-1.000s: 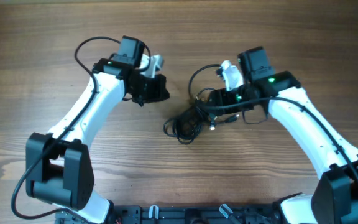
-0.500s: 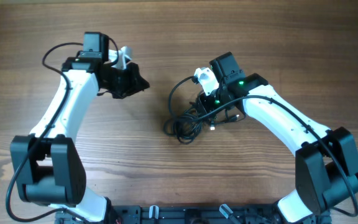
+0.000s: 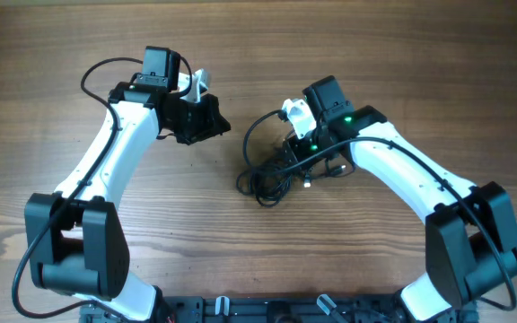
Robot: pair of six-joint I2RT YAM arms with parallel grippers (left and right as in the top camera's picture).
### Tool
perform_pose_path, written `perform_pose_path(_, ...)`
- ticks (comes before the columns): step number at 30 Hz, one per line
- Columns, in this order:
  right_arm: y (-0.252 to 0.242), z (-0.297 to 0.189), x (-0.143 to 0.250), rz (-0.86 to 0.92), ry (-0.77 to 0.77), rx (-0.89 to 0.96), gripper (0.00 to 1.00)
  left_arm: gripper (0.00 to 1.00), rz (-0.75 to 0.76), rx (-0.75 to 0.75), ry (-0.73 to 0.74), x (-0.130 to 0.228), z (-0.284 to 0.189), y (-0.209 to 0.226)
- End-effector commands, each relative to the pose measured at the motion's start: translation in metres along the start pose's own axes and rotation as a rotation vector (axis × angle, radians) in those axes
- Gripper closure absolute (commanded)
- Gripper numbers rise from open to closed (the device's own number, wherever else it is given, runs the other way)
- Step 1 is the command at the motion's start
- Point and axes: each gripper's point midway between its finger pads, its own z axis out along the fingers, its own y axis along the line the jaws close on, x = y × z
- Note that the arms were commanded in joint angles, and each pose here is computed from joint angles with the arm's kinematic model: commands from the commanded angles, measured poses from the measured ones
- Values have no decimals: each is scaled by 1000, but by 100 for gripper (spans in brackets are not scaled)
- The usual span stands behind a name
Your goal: Untangle cables
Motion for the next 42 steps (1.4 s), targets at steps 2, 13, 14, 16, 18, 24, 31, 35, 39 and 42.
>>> perform_pose_path(2,-2,13,0,5,21,-9,63,96,3,-5,-16,-2,-5,-3)
perform_pose_path(13,57,-32,-39,-76,-142,-363,96,96,8,6,-16,-3,-5,-5)
perform_pose_path(14,64,-48,-45,-97,-183,-416,96,96,17,27,-8,-1,-5,-8)
perform_pose_path(16,69,-70,-53,-111,-243,-458,96,96,111,157,32,8,-9,-31)
perform_pose_path(18,68,-87,-56,-114,-280,-473,96,96,202,285,59,16,-16,-52)
perform_pose_path(24,62,-91,-49,-97,-262,-466,96,88,253,337,79,24,-21,-60)
perform_pose_path(31,63,-82,-41,-93,-228,-440,96,54,340,306,148,49,-5,-69)
perform_pose_path(35,62,-80,-41,-94,-224,-427,96,63,394,240,203,67,17,-74)
perform_pose_path(39,62,-80,-41,-94,-225,-427,96,80,418,184,236,77,31,-71)
perform_pose_path(42,61,-80,-41,-91,-226,-425,96,88,415,182,237,77,31,-70)
